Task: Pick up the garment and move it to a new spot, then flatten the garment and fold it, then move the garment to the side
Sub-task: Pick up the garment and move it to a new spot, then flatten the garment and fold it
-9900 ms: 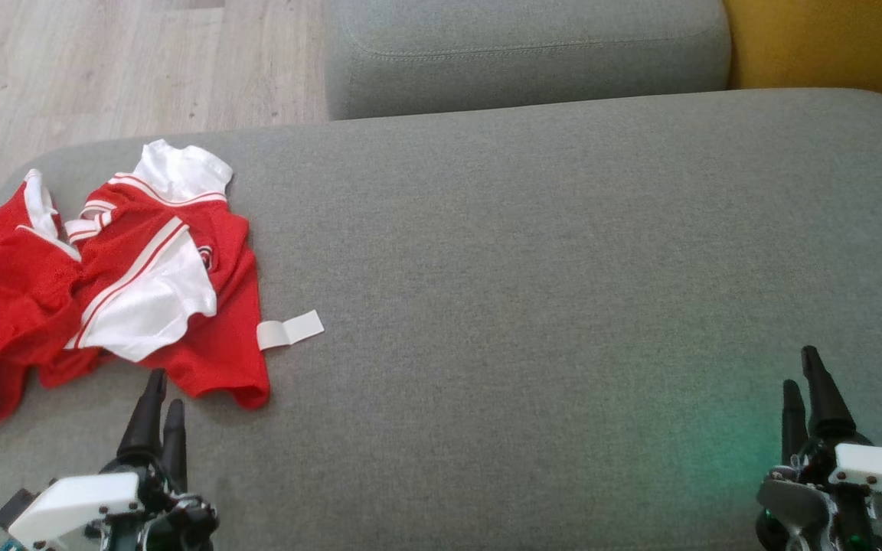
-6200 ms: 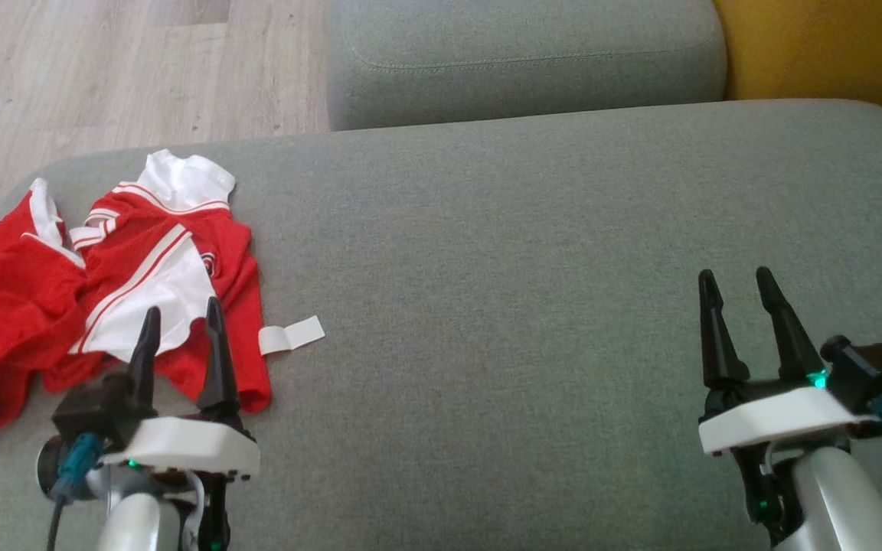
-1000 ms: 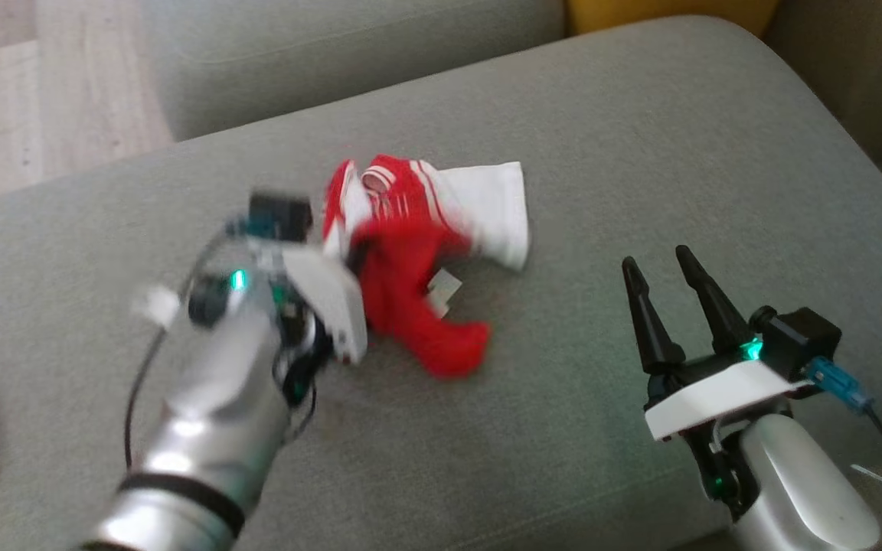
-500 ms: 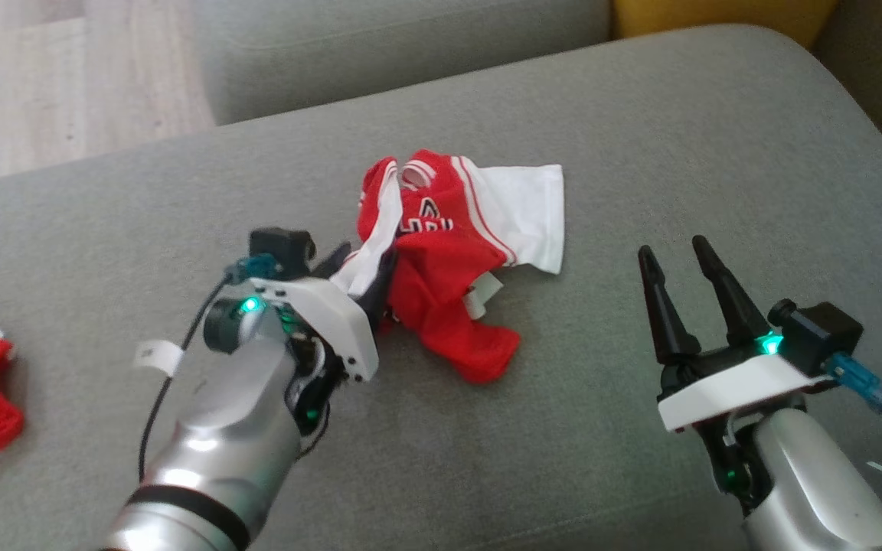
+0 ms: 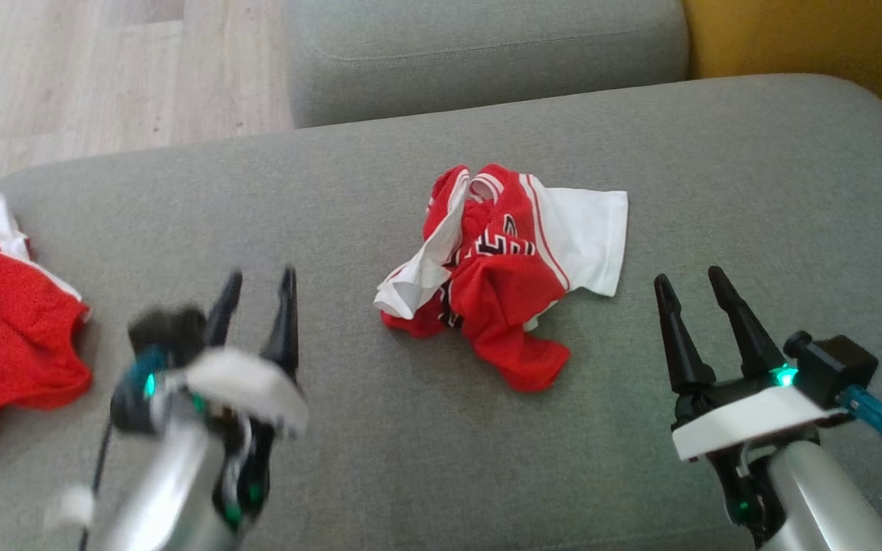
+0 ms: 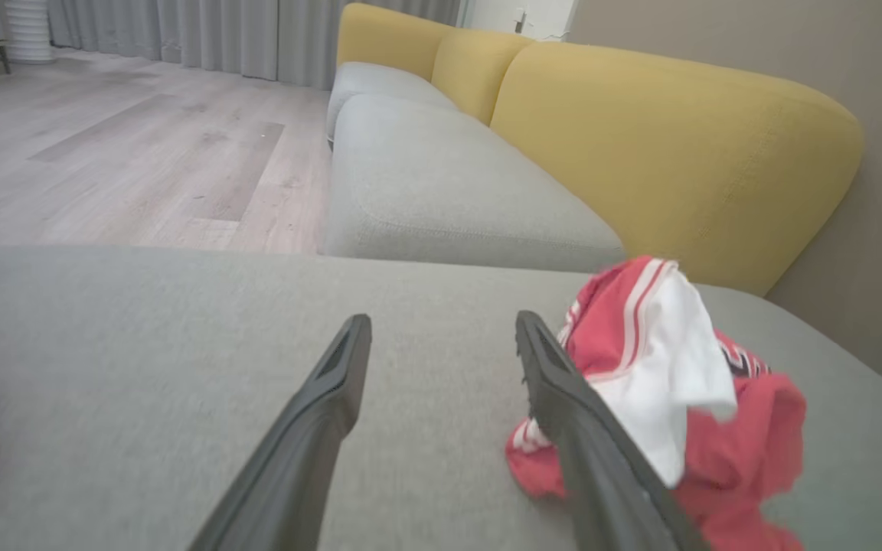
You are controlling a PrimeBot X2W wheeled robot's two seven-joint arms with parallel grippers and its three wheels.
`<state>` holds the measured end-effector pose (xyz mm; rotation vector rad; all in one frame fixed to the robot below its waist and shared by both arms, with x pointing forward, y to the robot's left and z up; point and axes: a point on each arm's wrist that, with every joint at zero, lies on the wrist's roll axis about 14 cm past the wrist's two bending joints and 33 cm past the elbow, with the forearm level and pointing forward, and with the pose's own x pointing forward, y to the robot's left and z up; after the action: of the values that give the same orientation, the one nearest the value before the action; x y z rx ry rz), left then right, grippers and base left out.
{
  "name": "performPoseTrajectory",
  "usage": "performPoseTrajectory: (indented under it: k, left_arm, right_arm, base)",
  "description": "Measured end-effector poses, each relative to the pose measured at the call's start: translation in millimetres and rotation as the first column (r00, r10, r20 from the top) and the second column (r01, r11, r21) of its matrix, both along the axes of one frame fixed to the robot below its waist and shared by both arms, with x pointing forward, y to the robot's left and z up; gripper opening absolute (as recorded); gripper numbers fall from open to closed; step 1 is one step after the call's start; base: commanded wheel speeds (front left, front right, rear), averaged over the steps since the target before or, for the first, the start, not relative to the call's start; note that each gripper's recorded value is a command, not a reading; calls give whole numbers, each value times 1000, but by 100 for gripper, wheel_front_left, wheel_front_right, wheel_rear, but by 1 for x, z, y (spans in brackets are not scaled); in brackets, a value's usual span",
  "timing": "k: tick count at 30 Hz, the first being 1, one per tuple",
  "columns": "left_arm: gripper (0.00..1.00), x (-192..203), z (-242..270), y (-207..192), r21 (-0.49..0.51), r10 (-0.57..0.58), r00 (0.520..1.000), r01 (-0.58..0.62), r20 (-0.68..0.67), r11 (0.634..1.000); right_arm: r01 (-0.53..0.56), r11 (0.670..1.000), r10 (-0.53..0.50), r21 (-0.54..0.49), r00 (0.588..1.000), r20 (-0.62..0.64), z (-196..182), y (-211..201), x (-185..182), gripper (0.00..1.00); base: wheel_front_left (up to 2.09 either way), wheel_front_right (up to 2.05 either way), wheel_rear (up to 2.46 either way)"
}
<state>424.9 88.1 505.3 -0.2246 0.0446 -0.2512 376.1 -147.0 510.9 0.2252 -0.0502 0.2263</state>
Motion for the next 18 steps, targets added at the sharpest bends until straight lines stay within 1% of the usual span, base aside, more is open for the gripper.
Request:
performPoseTrajectory:
  k: [3,7,9,11,15,18]
  left_arm:
    - [100,-28,-12,9,10,33,999,-33,-2,999]
    - [100,-48,-19,21,12,80,997,-80,-7,997]
    - [100,-52,-21,21,1,91,996,-91,-13,996]
    - [100,-53,-22,17,-1,77,997,-77,-12,997]
    - [100,-51,-19,16,-8,78,997,-78,1,997]
    - [100,-51,-18,14,1,67,998,-67,6,998]
  right_arm:
    - [-1,1000,1,2,1000,-3,-1,0,1,100]
    - [2,1000,-2,-8,1000,-16,-6,-3,-1,100]
    - [1,1000,-2,-11,1000,-16,-6,-4,-1,100]
    - [1,1000,-1,-11,1000,-16,-6,-4,-1,100]
    - [2,1000,-2,-12,1000,-16,-6,-4,-2,100]
    - [3,1000,-4,-12,1000,-17,-6,-5,-3,100]
  base:
    - [0,0,0]
    - [0,0,0]
    - [0,0,0]
    - [0,0,0]
    - [0,0,0]
    - [0,0,0]
